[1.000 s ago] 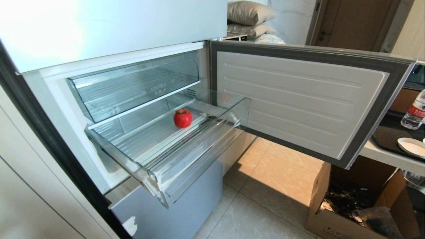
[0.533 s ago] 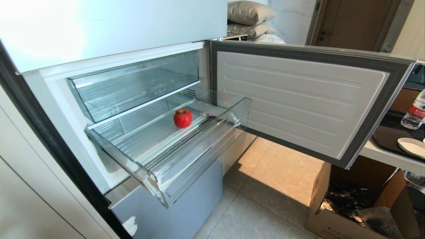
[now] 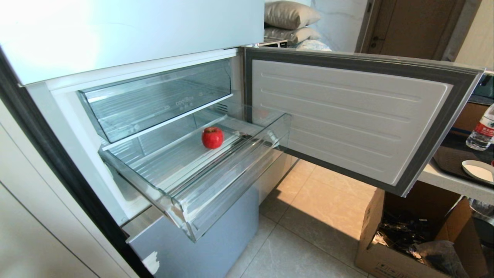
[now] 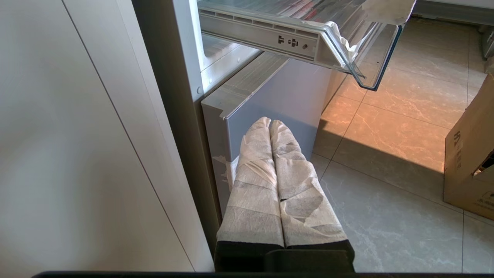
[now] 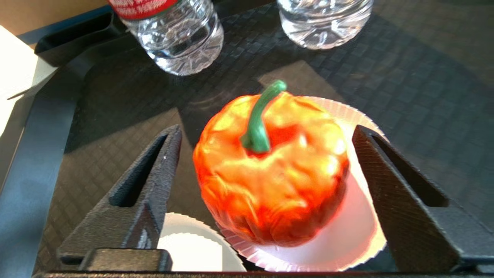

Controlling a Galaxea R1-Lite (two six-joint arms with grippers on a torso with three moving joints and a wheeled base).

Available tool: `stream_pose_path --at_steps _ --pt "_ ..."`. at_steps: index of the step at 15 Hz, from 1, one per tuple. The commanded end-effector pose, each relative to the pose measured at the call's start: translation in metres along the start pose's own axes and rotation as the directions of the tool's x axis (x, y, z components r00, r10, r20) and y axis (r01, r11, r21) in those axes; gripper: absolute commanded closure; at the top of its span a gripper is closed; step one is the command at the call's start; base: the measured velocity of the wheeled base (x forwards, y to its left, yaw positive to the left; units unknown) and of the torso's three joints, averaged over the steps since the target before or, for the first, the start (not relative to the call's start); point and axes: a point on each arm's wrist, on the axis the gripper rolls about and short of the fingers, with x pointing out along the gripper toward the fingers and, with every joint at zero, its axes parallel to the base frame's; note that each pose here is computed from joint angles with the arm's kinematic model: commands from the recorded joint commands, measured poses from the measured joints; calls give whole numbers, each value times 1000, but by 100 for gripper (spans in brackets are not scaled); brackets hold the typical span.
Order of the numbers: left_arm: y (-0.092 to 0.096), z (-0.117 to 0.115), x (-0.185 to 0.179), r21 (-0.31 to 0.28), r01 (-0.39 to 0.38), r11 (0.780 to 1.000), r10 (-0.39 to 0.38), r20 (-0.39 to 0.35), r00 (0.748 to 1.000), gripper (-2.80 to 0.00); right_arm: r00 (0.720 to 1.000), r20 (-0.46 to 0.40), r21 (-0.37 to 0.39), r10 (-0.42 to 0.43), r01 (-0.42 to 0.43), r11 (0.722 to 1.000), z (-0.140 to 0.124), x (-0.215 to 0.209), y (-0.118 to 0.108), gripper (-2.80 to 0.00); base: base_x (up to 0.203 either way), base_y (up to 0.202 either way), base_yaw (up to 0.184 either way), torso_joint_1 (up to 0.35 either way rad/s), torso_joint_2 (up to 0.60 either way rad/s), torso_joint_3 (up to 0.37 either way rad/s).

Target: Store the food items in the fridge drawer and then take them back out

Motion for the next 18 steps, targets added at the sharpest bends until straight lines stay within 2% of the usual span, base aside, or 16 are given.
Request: stream_pose_path --at_steps 1,5,6,10,13,15,17,18 --pt "0 0 0 0 0 1000 0 0 1000 0 1000 26 -1 9 -9 1000 11 -7 4 -280 0 0 0 0 0 0" --pt "0 0 0 0 0 1000 0 0 1000 0 998 65 -5 16 -15 1000 46 -42 16 -280 0 0 0 0 0 0" --pt "0 0 0 0 0 1000 0 1 1000 0 997 81 -6 16 -16 1000 56 -56 19 0 0 0 0 0 0 0" --pt "0 0 0 0 0 1000 0 0 1000 0 991 135 3 9 -9 1000 92 -139 31 0 0 0 0 0 0 0" --pt "0 0 0 0 0 1000 0 0 1000 0 984 177 -9 23 -22 1000 97 -227 45 0 0 0 0 0 0 0" --pt "0 0 0 0 0 1000 0 0 1000 0 977 203 -57 61 -50 997 77 -300 53 0 0 0 0 0 0 0" --pt "0 0 0 0 0 1000 0 0 1000 0 969 208 -134 133 -107 985 35 -358 58 0 0 0 0 0 0 0" --pt "0 0 0 0 0 1000 0 1 1000 0 962 190 -179 198 -164 970 6 -383 61 0 0 0 0 0 0 0"
